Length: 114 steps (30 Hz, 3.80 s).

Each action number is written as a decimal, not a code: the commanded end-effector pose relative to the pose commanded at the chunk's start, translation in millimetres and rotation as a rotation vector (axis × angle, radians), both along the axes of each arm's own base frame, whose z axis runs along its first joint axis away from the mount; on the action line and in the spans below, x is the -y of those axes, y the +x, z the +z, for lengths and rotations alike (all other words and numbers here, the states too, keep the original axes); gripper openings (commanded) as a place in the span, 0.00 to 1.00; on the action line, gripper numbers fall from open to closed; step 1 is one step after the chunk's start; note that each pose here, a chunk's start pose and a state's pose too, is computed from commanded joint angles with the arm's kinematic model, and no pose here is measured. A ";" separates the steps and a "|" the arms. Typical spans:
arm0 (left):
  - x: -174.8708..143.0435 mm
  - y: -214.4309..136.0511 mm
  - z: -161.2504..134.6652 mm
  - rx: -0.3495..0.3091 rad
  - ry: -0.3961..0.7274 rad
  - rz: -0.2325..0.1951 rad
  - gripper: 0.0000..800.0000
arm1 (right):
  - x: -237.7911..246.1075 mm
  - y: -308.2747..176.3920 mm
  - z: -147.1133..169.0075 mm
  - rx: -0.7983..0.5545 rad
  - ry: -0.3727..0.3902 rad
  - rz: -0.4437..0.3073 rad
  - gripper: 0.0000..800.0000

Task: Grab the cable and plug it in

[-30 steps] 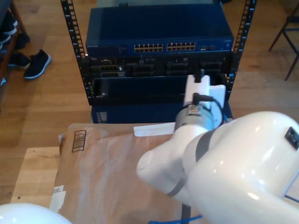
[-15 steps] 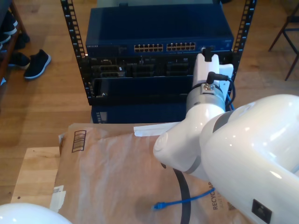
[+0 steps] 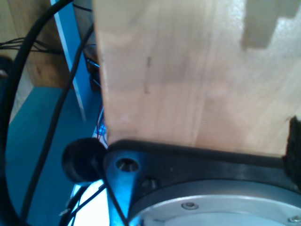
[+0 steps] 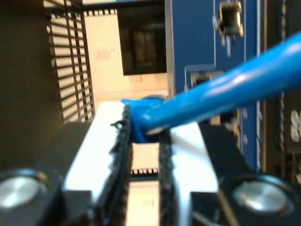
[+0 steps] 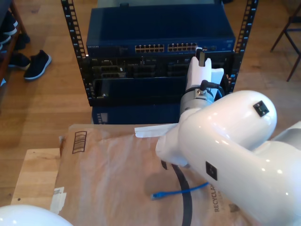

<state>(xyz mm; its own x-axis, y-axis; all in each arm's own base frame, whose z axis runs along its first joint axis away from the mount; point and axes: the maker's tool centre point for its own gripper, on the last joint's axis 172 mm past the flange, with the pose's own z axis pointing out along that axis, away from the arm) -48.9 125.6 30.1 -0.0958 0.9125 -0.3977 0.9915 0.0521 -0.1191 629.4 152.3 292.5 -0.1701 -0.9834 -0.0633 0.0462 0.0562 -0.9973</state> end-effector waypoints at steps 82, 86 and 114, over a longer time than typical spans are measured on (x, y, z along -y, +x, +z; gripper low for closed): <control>0.0 0.0 0.0 0.000 0.000 0.000 1.00 | 0.5 33.9 -18.8 0.036 -0.052 0.029 0.00; 0.0 0.0 0.0 0.000 0.000 0.000 1.00 | 4.0 35.3 -20.4 0.034 -0.052 0.024 0.00; 0.0 0.0 0.0 0.000 0.000 0.000 1.00 | -13.1 61.1 -23.2 0.045 -0.047 0.064 0.17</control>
